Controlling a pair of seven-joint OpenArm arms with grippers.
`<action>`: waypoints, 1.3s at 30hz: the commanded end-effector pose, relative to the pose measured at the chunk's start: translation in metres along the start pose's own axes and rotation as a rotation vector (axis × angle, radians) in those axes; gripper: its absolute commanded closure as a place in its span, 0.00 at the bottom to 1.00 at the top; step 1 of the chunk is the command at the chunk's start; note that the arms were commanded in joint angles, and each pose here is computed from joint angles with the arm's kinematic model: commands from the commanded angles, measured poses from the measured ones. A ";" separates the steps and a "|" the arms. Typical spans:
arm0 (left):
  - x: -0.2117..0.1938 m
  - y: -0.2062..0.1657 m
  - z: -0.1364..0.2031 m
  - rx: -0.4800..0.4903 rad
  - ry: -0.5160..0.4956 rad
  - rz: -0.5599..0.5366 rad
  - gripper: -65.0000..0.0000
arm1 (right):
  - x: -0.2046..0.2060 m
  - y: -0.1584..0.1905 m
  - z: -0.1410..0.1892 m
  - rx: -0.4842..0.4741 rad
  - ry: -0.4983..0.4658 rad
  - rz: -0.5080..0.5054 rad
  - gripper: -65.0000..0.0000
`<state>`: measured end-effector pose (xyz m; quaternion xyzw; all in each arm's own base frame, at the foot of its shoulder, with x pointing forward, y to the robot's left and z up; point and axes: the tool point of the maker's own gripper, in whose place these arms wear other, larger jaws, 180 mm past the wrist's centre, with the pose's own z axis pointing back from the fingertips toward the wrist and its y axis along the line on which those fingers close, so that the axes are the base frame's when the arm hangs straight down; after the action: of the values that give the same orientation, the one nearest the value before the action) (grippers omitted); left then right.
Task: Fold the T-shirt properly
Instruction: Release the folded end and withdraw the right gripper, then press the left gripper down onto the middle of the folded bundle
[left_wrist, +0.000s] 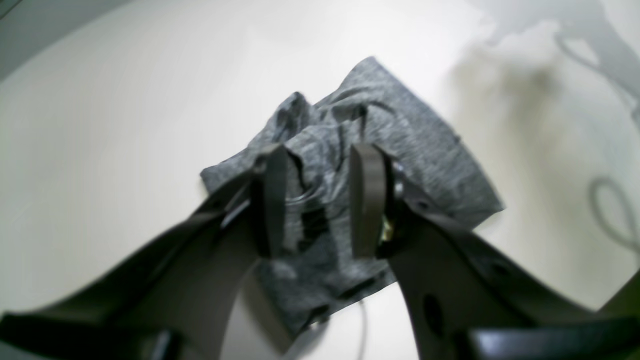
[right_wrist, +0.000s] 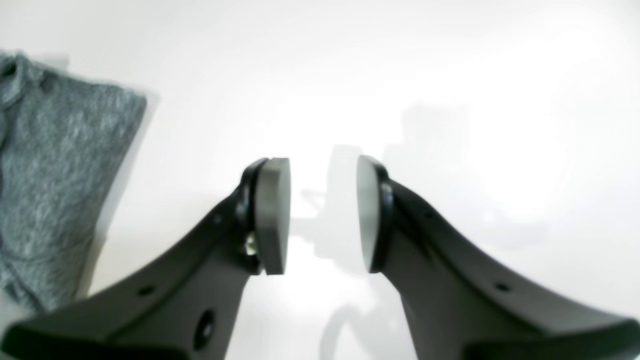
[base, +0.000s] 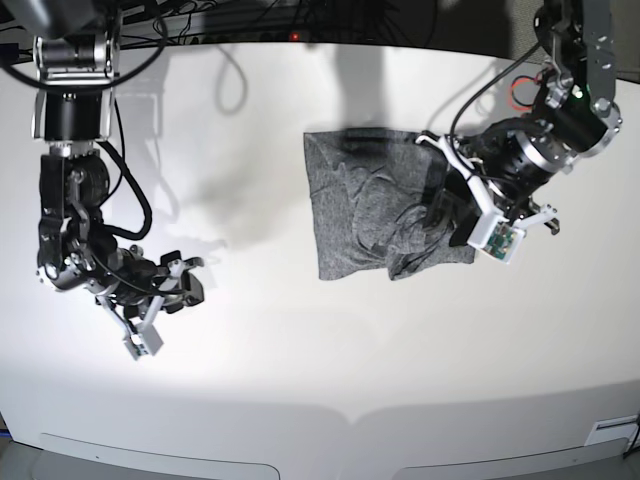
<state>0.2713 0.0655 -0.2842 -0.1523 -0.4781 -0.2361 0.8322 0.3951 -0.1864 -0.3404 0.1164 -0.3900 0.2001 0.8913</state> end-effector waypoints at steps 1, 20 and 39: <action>0.014 -0.003 0.003 -0.016 -0.055 -0.010 0.69 | 0.019 -0.008 0.010 -0.028 -0.076 0.008 0.74; 0.019 -0.049 -0.046 0.029 -0.068 -0.225 0.69 | -0.060 -0.089 0.100 -0.220 -0.206 -0.451 0.74; -0.047 -0.028 -0.107 0.161 0.268 -0.114 0.69 | -0.060 -0.084 0.098 -0.193 -0.195 -0.460 0.74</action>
<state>0.3031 0.0040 -0.3908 -0.0253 -0.3650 -0.2655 0.8920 0.3222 -0.3074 -0.3443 0.1389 -0.4244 -0.0661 0.8923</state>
